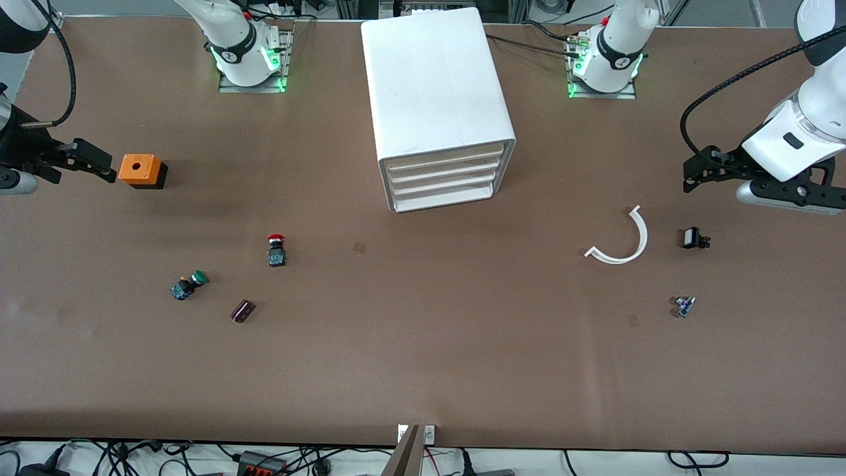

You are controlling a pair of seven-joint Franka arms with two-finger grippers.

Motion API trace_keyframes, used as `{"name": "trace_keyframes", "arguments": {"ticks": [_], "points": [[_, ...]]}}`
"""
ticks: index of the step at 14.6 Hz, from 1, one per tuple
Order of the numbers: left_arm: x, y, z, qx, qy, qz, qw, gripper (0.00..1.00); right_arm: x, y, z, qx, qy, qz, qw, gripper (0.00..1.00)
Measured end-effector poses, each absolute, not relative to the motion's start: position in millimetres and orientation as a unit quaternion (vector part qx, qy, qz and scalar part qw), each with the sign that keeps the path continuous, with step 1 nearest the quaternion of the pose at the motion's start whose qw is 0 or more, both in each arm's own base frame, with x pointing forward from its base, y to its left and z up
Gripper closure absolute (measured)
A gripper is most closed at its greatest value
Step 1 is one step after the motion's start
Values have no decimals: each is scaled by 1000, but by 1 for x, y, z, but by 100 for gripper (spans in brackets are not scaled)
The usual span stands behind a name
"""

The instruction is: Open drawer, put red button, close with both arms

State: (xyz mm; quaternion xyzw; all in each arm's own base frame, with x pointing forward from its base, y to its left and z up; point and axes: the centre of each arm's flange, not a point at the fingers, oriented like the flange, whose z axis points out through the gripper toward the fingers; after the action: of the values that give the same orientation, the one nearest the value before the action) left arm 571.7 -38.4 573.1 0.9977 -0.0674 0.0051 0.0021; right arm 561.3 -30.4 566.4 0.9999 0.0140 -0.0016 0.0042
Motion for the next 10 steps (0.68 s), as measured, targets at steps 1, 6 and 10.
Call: {"name": "trace_keyframes", "arguments": {"ticks": [1, 6, 10], "points": [[572, -38, 573, 998, -67, 5, 2, 0, 561, -30, 566, 1000, 14, -2, 4, 0], [571, -38, 573, 998, -67, 3, 2, 0, 561, -30, 566, 1000, 14, -2, 4, 0], [571, -38, 571, 998, -67, -1, 2, 0, 562, -30, 564, 1000, 14, -4, 4, 0]]}}
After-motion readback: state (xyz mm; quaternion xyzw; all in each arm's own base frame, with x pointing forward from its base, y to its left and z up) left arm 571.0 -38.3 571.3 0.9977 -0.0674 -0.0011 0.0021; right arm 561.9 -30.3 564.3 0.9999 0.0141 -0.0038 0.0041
